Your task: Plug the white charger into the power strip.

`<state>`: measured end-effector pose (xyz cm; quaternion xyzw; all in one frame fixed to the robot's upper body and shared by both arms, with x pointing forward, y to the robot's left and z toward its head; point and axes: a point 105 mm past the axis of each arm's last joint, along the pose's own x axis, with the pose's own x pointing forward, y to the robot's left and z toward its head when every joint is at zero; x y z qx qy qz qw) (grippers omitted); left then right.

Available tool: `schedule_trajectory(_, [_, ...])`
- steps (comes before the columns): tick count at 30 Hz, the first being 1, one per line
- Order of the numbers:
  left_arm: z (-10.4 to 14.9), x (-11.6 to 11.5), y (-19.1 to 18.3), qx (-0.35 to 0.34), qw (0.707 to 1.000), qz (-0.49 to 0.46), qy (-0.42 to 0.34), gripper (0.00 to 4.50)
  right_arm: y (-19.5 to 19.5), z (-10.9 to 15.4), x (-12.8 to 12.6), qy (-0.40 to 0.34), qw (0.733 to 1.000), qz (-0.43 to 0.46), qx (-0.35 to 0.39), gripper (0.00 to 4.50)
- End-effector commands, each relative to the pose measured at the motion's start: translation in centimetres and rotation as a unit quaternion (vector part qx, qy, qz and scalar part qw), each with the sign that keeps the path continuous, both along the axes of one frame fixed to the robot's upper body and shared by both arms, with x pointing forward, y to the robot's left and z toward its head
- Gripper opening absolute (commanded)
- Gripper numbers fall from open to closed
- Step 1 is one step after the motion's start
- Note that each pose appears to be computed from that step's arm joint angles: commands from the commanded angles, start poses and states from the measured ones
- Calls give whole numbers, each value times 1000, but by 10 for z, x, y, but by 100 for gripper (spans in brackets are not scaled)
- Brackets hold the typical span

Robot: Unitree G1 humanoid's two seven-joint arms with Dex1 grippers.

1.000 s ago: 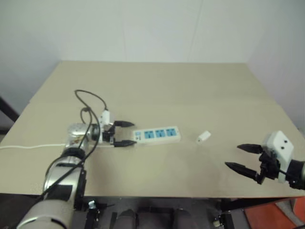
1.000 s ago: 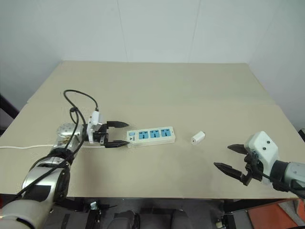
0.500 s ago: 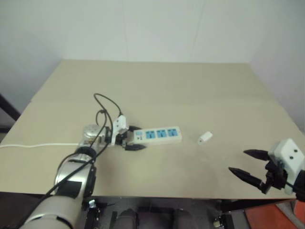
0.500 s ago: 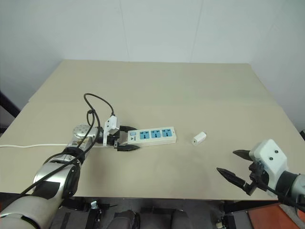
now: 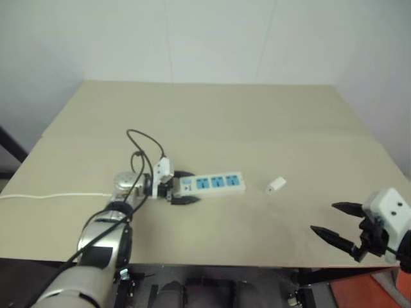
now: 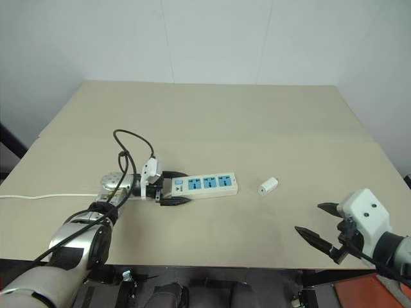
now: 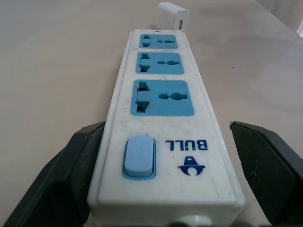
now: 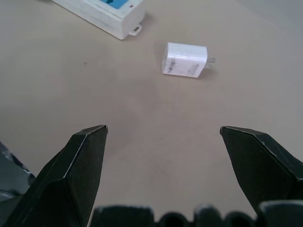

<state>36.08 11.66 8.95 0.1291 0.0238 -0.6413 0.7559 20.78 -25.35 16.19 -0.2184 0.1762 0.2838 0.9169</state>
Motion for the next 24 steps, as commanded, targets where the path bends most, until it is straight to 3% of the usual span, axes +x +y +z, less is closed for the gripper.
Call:
schedule_trajectory(1, [-8, -5, 9, 9, 1000, 1, 6, 445, 0, 6, 6, -20, 1000, 6, -18, 450])
schedule_trajectory(7, [-10, -6, 8, 14, 1000, 0, 6, 445, 3, 7, 14, -29, 999, 13, -20, 450])
schedule_trajectory(12, [-11, -5, 7, 17, 1000, 2, 6, 327, 2, 6, 16, -30, 999, 11, -22, 450])
schedule_trajectory(18, [-12, -6, 4, 26, 1000, -7, 8, 328, 8, 11, 19, -35, 999, 19, -25, 450])
schedule_trajectory(24, [-13, -9, 0, 47, 998, -34, 13, 328, 22, 34, 29, -63, 974, 138, -170, 450])
